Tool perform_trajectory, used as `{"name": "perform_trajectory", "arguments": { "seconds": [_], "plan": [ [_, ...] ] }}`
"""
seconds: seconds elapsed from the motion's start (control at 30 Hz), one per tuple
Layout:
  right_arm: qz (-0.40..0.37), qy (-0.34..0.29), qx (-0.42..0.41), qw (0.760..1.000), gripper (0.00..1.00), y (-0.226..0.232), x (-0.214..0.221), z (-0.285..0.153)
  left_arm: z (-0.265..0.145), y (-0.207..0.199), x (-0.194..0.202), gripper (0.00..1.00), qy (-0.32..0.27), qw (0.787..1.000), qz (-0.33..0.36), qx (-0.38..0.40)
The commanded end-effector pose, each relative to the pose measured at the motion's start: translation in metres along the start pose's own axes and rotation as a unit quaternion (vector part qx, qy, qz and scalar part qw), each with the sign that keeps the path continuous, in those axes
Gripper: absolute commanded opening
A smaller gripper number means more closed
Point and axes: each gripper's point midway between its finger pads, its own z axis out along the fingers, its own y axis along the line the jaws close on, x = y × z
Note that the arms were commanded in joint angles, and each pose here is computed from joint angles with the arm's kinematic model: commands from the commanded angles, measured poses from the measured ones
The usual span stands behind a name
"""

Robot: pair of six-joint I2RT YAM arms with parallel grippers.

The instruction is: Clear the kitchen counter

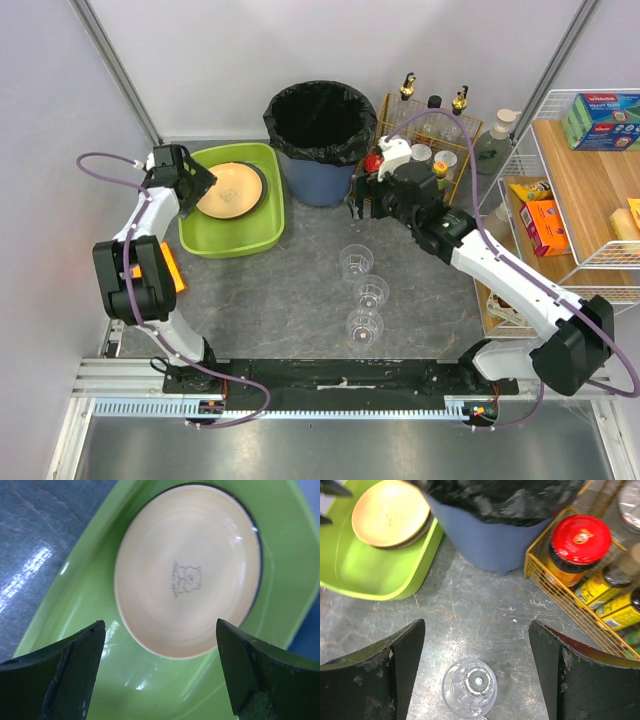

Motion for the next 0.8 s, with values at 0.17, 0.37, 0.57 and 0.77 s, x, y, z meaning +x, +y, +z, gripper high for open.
{"name": "perform_trajectory", "arguments": {
  "seconds": [0.17, 0.37, 0.57, 0.77],
  "plan": [
    [-0.115, 0.099, -0.039, 0.988, 0.88, 0.036, 0.065, 0.017, -0.095, -0.087, -0.011, 0.99, 0.004, 0.973, 0.098, 0.209],
    [-0.143, 0.156, -0.017, 0.977, 0.81, 0.038, 0.130, 0.019, -0.148, -0.121, 0.013, 0.98, 0.042, 0.948, 0.114, 0.294],
    [-0.151, 0.195, -0.012, 0.969, 0.65, 0.041, 0.167, 0.021, -0.184, -0.134, 0.018, 0.98, 0.039, 0.934, 0.121, 0.334],
    [-0.142, 0.222, -0.009, 0.964, 0.53, 0.043, 0.193, 0.024, -0.208, -0.138, 0.032, 0.98, 0.050, 0.924, 0.128, 0.358]
  ]
}}
